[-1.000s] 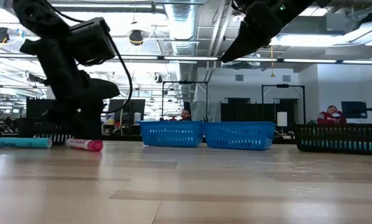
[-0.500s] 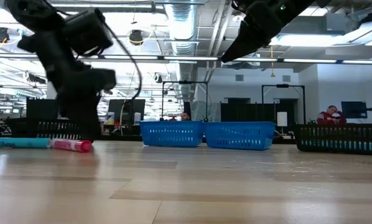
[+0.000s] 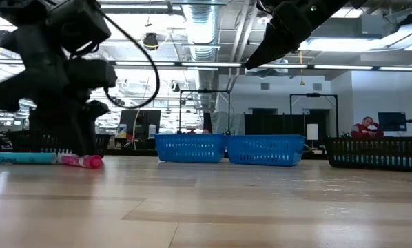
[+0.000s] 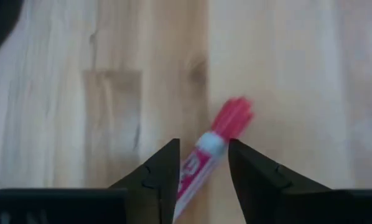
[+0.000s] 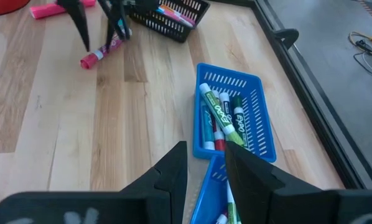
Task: Pick & Place Markers
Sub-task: Put the pink solvent marker into the left blue bin, then put the light blue highlighter into the right black bin
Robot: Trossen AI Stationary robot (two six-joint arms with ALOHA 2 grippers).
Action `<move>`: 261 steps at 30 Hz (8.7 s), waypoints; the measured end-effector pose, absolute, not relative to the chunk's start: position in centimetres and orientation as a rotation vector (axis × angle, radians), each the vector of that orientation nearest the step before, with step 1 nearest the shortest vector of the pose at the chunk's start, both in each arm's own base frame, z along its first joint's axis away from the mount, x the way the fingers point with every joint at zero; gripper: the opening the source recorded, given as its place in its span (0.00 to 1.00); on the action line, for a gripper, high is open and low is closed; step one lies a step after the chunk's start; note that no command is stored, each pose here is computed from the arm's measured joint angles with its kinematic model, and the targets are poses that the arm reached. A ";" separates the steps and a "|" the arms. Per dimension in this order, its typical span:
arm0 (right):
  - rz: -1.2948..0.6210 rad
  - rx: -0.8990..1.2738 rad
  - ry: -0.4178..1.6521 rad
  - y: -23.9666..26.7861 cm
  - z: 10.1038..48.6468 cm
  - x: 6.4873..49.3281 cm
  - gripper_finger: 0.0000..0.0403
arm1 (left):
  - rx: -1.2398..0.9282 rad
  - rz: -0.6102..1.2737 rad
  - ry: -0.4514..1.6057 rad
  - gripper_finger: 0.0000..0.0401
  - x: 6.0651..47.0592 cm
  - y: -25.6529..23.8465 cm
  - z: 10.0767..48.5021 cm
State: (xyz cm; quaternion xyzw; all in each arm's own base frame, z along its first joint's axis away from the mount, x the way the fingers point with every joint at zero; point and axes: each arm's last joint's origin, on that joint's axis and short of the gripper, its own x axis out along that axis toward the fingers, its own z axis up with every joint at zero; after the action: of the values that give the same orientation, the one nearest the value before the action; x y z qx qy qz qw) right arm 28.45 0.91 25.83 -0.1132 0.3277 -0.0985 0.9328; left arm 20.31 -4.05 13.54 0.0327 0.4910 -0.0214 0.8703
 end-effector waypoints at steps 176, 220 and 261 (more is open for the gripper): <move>-0.299 -0.017 0.647 -0.8 25.7 28.5 0.24 | -0.112 0.385 1.086 0.15 16.6 -4.6 16.9; 0.071 -0.179 0.153 0.2 22.2 40.5 0.24 | 0.279 0.220 0.158 0.19 23.2 -4.8 24.8; -0.418 -0.112 0.636 0.4 29.1 29.7 0.17 | 0.233 0.262 0.173 0.35 23.0 -4.3 24.0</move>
State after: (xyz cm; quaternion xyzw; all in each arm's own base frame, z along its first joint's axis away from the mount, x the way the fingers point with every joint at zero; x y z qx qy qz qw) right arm 29.73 0.41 29.11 -0.0546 0.3104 -0.2041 0.9268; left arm 22.99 -4.33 23.99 0.1159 0.0858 0.1302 0.9810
